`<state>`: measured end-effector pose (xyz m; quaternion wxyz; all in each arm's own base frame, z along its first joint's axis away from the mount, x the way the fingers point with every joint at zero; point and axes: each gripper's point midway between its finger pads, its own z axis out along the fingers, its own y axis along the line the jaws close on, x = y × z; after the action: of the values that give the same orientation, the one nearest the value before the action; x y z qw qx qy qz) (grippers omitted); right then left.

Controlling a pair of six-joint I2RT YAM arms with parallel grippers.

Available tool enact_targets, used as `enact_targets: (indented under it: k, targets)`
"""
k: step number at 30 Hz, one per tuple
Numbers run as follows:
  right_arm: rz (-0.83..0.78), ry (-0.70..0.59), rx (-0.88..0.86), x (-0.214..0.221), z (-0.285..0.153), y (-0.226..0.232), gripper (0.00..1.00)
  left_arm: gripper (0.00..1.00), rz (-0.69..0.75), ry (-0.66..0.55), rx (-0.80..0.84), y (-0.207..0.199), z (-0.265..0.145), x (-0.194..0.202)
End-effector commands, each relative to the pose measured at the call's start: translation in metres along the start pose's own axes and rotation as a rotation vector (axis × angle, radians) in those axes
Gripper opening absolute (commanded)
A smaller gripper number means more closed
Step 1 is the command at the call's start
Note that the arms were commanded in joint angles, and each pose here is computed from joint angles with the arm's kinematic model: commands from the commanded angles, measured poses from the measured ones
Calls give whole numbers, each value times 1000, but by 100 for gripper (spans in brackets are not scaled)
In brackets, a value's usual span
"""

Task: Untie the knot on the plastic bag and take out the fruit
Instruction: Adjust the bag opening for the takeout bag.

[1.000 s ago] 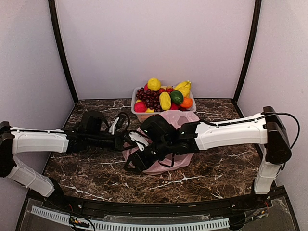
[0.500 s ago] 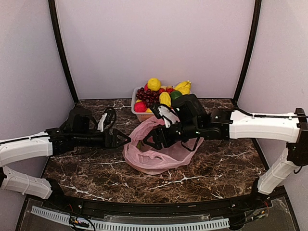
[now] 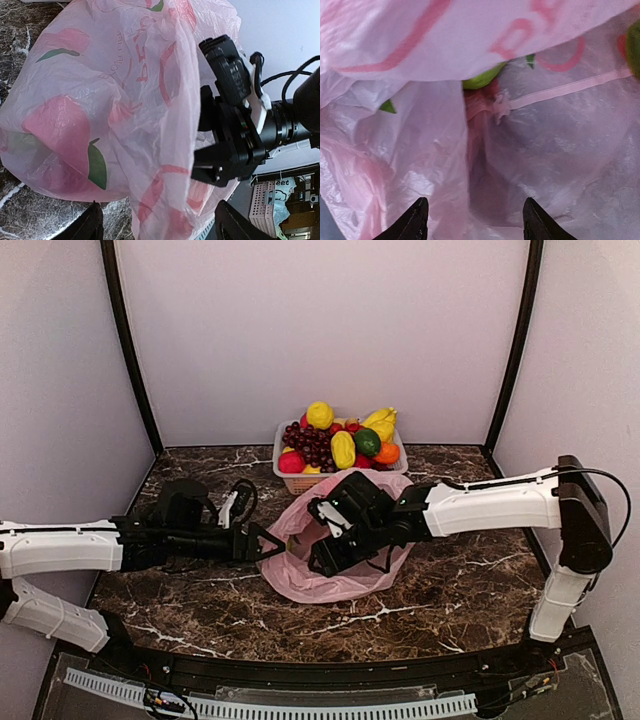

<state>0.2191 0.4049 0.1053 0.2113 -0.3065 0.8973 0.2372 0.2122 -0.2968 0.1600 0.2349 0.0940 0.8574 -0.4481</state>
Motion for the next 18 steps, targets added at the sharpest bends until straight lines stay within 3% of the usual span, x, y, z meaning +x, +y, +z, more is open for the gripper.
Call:
enact_targets:
  k: [1, 10, 12, 15, 18]
  targets:
    - [-77, 19, -128, -1, 0, 51, 62, 77, -36, 22, -17, 10, 8, 9]
    - [-98, 45, -250, 4, 8, 90, 62, 81, -74, 73, -45, 25, 20, 22]
    - [-98, 48, -253, 4, 9, 92, 62, 70, -72, 82, -44, 26, 22, 24]
    - [-78, 23, -196, 1, 5, 81, 62, 38, -68, 99, -89, 34, 20, 28]
    - [-26, 1, -147, -3, -1, 60, 65, 17, -44, 113, -150, 46, 16, 33]
